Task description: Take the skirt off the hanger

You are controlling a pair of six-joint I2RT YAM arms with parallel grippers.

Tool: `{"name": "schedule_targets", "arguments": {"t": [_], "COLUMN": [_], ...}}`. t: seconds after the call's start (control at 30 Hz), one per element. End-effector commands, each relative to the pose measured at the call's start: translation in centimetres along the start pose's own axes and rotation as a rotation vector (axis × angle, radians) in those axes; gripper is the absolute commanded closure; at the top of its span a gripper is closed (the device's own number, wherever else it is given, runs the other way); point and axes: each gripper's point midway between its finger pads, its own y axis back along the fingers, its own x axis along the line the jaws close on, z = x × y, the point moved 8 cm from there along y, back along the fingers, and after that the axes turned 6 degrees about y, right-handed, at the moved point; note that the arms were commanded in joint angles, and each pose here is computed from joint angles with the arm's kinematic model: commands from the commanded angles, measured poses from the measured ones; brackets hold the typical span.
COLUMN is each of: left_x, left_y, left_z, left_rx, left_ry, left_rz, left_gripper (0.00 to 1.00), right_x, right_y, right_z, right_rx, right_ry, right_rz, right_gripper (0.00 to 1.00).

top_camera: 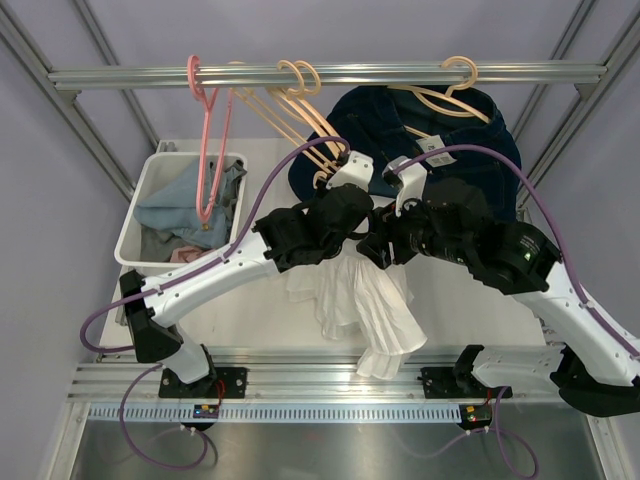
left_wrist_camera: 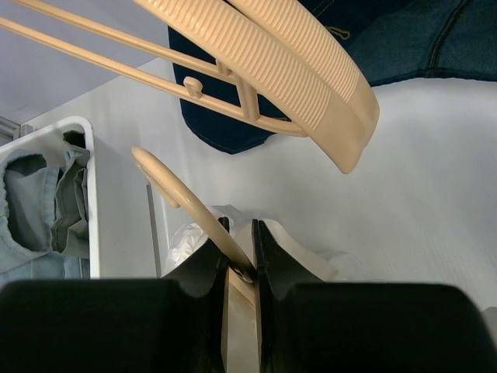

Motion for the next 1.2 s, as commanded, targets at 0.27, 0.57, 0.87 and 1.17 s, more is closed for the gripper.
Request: {"name": "schedule_targets", "arguments": {"t": [0.27,0.57,0.87,1.17], "left_x": [-0.4,-0.3,-0.4,2.2], "left_y": [0.2,0.4,0.2,-0.2], "left_z": [0.2,0.5,0.2,2.6], "left_rx": [-0.012,-0.019,-0.013,-0.028], "left_ry": [0.016,0.018,0.016,0.054], "left_rz": [-0.006,-0.01,-0.007,0.03], "left_gripper": [1.0,1.0,1.0,1.0], "right_x": [0.6,0.5,0.6,0.7], "right_y": [-1.3,-1.5,-0.5,3.5], "right_z": [0.9,0.7,1.7,-1.1], "right_rx": [-0.034,-0.024,-0.088,-0.088], "right_ry": [0.031,0.033,0.015,-0.03], "right_rz": [0.034,0.019,0.023,0.093], "right_gripper": [0.57,0.65,1.0,1.0]}}
